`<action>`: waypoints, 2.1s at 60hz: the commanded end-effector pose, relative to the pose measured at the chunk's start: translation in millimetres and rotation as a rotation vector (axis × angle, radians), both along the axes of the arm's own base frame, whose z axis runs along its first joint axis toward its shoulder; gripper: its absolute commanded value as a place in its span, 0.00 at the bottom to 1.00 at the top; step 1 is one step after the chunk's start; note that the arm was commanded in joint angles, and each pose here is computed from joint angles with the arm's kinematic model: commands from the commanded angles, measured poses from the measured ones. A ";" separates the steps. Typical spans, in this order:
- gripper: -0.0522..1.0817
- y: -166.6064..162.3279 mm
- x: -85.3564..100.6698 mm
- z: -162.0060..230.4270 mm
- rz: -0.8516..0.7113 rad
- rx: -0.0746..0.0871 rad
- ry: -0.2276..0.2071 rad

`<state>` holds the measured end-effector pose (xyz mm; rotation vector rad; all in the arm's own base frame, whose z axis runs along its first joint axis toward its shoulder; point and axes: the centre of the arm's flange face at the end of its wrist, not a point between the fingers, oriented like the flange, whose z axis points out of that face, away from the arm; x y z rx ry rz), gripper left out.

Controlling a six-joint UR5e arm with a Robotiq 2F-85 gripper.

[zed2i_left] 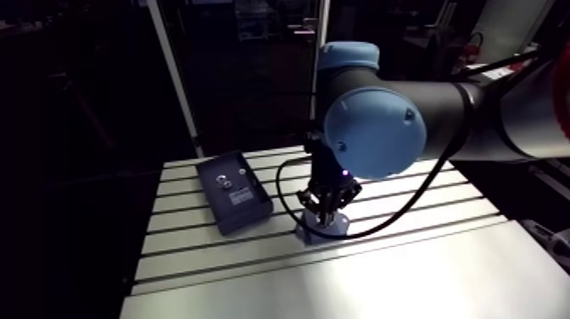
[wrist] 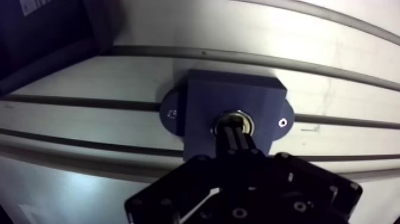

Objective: Pick up the bearing and press it into the housing until flush.

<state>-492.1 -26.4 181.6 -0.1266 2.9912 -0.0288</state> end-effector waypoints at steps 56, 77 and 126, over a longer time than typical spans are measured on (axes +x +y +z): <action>0.10 -1.4 -4.9 57.3 -0.008 0.022 0.071; 0.05 0.1 -9.3 140.0 -0.020 0.009 -0.032; 0.05 -15.0 -26.3 277.1 -0.045 0.046 0.137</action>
